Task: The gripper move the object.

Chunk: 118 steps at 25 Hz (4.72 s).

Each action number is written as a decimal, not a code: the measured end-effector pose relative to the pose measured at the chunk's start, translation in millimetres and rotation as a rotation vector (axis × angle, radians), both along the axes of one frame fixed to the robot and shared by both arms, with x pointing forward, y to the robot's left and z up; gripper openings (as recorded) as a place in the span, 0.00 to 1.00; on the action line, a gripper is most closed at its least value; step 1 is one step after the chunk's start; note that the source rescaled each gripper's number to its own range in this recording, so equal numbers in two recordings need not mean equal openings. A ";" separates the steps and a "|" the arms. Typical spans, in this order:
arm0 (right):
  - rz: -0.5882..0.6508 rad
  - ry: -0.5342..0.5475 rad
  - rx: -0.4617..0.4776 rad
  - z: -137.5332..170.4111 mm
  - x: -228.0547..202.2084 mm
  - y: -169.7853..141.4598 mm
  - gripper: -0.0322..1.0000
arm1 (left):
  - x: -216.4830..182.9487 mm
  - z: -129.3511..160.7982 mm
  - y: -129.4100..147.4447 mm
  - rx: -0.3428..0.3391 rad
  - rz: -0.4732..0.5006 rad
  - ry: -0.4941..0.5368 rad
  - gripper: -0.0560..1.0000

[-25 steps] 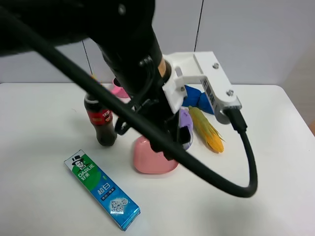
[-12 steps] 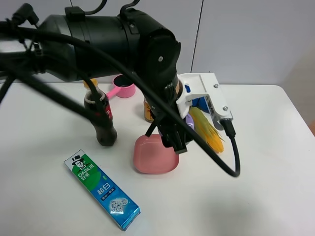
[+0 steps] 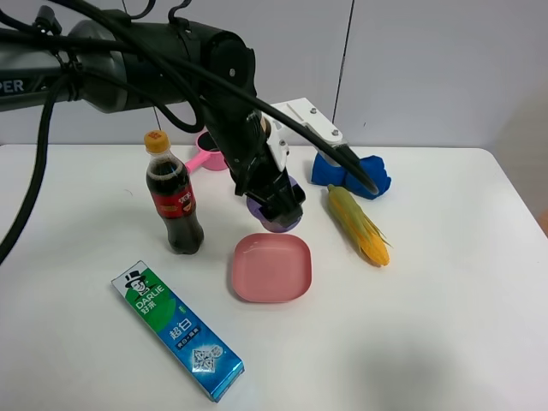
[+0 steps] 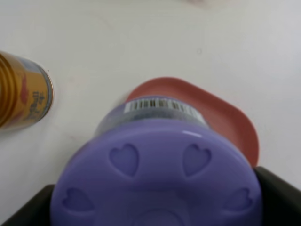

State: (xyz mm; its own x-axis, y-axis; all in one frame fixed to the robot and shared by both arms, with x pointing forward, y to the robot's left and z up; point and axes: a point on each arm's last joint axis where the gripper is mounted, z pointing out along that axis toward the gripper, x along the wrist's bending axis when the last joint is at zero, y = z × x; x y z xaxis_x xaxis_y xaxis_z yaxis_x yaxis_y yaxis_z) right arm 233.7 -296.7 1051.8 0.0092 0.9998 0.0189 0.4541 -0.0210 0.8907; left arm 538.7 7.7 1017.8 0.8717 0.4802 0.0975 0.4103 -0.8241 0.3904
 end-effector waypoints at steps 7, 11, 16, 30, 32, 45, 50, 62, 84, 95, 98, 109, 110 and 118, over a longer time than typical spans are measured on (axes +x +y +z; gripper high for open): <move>0.000 0.000 0.000 0.0 0.0 0.0 1.00 | -11.3 -7.6 -7.2 0.108 -0.073 -0.010 0.07; 0.000 0.000 0.000 0.0 0.0 0.0 1.00 | -7.9 -26.9 -9.5 0.160 -0.082 0.015 0.07; 0.000 0.000 0.000 0.0 0.0 0.0 1.00 | -3.0 -30.6 -14.6 0.125 -0.086 -0.027 0.07; 0.000 0.000 0.000 0.0 0.0 0.0 1.00 | 2.1 -72.4 -18.9 0.201 -0.095 0.035 0.07; 0.000 0.000 0.000 0.0 0.0 0.0 1.00 | 2.3 -73.9 -18.9 0.204 -0.096 0.037 0.07; 0.000 0.000 0.000 0.0 0.0 0.0 1.00 | 5.0 -99.9 -21.6 0.233 -0.101 0.064 0.07; 0.000 0.000 0.000 0.0 0.0 0.0 1.00 | 5.5 -107.2 -22.5 0.239 -0.109 0.071 0.07; 0.000 0.000 0.000 0.0 0.0 0.0 1.00 | 2.7 -114.0 -19.5 0.288 -0.146 0.108 0.07; 0.000 0.000 0.000 0.0 0.0 0.0 1.00 | 2.6 -113.9 -21.0 0.270 -0.136 0.110 0.49; 0.000 0.000 0.000 0.0 0.0 0.0 1.00 | 0.0 -114.4 -17.2 0.307 -0.127 0.144 0.80; 0.000 0.000 0.000 0.0 0.0 0.0 1.00 | 0.0 -112.2 -16.7 0.310 -0.129 0.140 0.80; 0.000 0.000 0.000 0.0 0.0 0.0 1.00 | -8.7 -52.4 -8.7 0.253 -0.115 0.098 0.81; 0.000 0.000 0.000 0.0 0.0 0.0 1.00 | -11.2 -45.0 -7.0 0.247 -0.111 0.104 0.81; 0.000 0.000 0.000 0.0 0.0 0.0 1.00 | -37.4 59.9 24.3 0.130 -0.094 -0.053 0.81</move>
